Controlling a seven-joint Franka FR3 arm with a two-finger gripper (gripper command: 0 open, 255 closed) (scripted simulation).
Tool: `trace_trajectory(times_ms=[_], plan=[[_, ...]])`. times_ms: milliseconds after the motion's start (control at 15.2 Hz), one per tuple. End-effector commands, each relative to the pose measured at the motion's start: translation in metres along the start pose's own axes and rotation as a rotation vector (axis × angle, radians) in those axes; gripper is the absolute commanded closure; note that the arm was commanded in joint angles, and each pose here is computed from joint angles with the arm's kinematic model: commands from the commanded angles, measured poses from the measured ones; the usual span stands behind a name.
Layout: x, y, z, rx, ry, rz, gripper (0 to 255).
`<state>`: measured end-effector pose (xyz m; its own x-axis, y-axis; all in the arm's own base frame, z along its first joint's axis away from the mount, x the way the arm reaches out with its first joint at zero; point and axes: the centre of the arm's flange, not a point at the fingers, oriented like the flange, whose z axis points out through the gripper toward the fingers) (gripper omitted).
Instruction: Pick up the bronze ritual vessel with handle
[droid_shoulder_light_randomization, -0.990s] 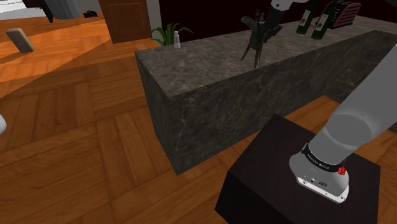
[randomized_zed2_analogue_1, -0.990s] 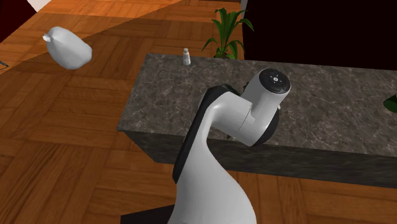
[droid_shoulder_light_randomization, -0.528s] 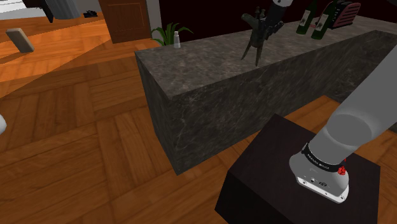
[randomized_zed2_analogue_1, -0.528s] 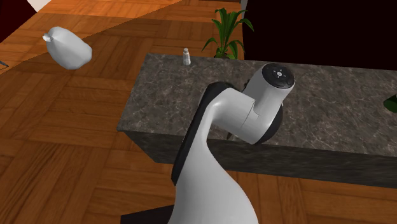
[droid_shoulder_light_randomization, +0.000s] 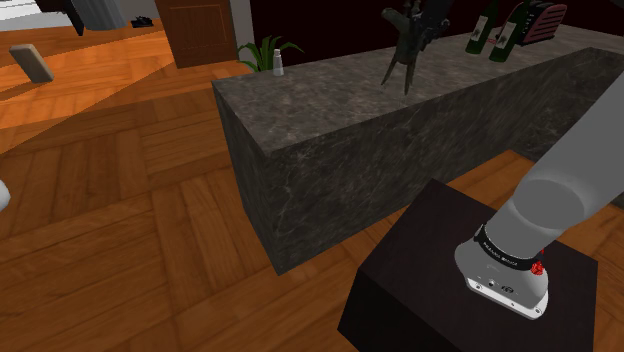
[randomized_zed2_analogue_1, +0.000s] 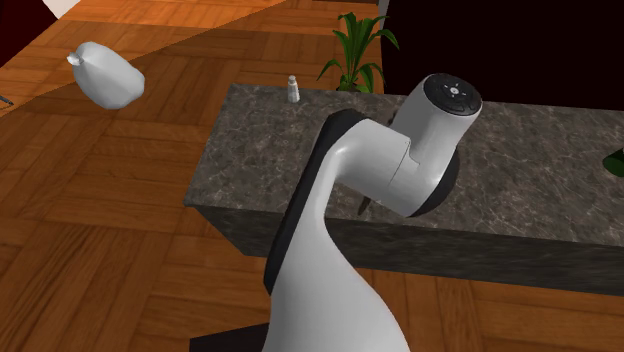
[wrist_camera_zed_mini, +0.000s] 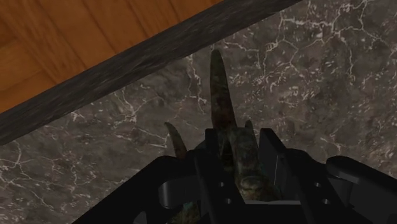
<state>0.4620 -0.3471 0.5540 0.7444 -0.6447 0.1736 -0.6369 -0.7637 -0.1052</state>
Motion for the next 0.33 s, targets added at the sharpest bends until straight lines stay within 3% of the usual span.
trace_trajectory(times_ms=[0,264], plan=[[0.002,-0.002,-0.012,0.0,0.002,0.0,255],[0.004,-0.003,-0.023,0.0,0.002,0.0,255]])
